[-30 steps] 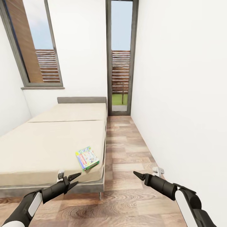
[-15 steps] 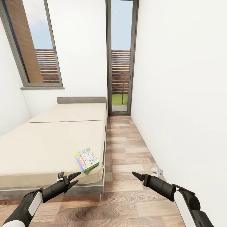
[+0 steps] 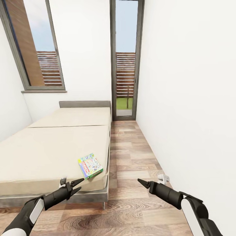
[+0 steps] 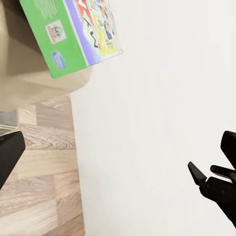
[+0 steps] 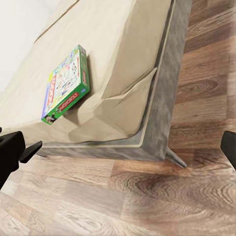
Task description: Put all the toys in the child's room - the three board games (two on the bed and one on the table), the two jigsaw puzzles on the table, and the tennis ball on the table - inside the toy box on the table in the child's room.
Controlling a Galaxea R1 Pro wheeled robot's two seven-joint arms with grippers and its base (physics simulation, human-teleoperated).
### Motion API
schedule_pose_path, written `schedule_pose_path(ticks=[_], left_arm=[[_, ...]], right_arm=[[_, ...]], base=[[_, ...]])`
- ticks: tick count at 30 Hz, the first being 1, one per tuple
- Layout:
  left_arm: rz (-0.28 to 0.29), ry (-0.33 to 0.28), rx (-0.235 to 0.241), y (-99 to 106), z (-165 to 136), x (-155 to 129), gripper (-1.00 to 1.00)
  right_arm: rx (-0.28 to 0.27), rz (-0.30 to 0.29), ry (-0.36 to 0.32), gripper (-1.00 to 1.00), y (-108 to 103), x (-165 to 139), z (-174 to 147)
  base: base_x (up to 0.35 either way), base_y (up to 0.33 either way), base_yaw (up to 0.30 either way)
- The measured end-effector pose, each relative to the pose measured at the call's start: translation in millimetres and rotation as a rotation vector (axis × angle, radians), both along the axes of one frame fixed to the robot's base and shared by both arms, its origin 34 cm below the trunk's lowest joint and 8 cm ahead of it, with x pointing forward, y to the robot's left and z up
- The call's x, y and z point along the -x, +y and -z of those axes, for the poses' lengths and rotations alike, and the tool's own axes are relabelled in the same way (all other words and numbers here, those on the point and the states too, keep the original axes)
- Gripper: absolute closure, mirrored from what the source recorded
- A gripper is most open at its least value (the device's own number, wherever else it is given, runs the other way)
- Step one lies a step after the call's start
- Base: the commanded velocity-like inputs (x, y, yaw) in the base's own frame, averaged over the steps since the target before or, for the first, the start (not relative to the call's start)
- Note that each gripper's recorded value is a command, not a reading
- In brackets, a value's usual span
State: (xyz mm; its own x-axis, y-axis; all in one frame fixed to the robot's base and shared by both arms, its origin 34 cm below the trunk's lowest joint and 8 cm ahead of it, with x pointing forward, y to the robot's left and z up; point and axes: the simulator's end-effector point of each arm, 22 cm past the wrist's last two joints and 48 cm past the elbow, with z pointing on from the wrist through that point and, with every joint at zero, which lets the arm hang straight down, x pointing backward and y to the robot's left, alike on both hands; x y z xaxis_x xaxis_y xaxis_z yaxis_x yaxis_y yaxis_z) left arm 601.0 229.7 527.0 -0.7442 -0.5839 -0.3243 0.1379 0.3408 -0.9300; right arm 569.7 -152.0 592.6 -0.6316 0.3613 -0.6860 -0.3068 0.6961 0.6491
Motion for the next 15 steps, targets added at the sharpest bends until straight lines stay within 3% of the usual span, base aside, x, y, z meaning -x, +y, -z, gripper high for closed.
schedule_pose_path(ticks=[15], left_arm=[[0.0, 0.001, -0.001, 0.3, 0.2, -0.1, -1.0]], right_arm=[[0.003, -0.005, 0.006, -1.0, 1.4, 1.1, 2.3]], base=[[0.068, 0.043, 0.0]])
